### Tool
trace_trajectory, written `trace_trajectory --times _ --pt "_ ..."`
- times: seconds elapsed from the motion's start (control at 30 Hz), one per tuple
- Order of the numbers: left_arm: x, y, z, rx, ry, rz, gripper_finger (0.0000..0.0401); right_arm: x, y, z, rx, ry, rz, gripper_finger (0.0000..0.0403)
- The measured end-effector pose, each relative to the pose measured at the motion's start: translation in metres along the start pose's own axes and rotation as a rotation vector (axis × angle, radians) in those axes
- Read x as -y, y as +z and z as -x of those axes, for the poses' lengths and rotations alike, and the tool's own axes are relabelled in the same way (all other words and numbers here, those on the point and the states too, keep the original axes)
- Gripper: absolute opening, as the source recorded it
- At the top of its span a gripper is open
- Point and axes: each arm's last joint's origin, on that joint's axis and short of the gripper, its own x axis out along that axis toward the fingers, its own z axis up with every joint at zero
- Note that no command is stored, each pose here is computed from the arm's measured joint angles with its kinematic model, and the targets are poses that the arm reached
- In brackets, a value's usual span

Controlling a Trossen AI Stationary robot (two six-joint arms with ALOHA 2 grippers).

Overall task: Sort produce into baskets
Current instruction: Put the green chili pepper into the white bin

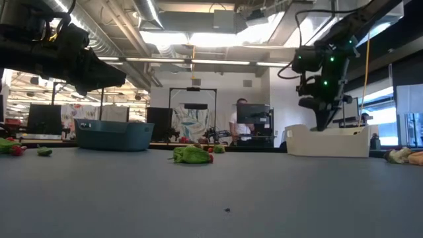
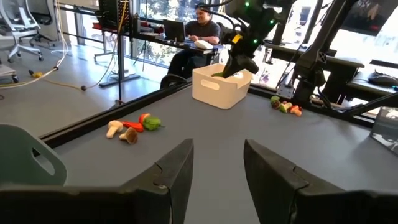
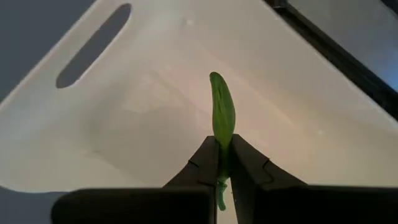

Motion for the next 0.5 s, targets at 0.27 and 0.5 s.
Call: trace_trajectory --times 0.27,0.5 --pt "0.0 0.0 0.0 0.0 0.0 -0.005 0.0138 -0.0011 -0.0035 -0.0026 -0.012 0.018 0.004 0.0036" --pt "0.0 0.0 0.0 0.0 0.0 -0.009 0.0138 -0.0009 0.0011 0.0007 0.004 0.017 0.029 0.0123"
